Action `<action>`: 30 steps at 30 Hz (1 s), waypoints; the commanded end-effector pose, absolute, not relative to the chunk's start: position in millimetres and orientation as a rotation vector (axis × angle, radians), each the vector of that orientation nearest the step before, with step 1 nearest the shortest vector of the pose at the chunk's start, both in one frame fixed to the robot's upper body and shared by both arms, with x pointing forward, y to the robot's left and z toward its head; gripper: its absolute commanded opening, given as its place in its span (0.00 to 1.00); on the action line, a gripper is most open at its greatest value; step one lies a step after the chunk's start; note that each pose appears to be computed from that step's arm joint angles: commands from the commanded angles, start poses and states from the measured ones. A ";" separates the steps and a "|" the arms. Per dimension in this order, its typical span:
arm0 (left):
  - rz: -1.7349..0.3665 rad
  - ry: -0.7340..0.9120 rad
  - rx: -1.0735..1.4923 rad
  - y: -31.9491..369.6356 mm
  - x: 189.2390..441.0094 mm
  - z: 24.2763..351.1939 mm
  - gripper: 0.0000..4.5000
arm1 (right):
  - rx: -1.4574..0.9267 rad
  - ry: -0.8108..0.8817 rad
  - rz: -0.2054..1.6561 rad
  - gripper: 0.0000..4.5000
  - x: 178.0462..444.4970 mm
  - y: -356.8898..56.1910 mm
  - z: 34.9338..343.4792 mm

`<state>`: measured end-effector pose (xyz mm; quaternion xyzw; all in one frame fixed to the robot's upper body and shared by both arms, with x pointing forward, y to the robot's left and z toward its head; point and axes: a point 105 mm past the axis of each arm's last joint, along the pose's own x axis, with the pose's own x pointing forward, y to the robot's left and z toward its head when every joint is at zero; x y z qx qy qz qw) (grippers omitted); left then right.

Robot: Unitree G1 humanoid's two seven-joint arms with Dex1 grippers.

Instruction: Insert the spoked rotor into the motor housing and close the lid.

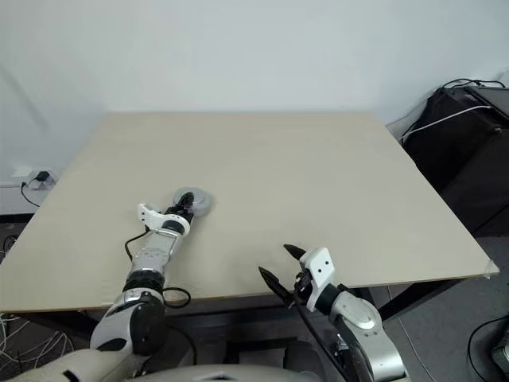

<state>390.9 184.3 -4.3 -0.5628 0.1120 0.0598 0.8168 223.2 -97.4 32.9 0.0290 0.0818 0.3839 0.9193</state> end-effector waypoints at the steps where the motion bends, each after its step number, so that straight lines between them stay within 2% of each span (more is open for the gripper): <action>1: 0.111 0.213 -1.175 181.4 404.0 12.9 0.47 | 0.057 0.121 0.799 1.00 227.1 -94.6 44.7; 2: 0.119 0.221 -1.170 181.3 403.8 11.3 0.47 | 0.057 0.121 0.799 1.00 227.5 -94.6 44.7; 4: 0.137 0.238 -1.165 181.6 402.9 8.2 0.64 | 0.057 0.121 0.798 1.00 228.0 -94.3 45.0; 9: 0.155 0.256 -1.144 184.1 400.2 4.5 0.98 | 0.056 0.121 0.796 1.00 228.9 -93.5 45.6; 17: 0.128 0.334 -1.086 189.5 380.2 -6.3 0.99 | 0.055 0.131 0.795 1.00 229.9 -93.0 42.7; 30: 0.133 0.412 -1.032 203.0 317.9 -23.2 0.99 | 0.064 0.140 0.808 1.00 236.5 -87.6 49.9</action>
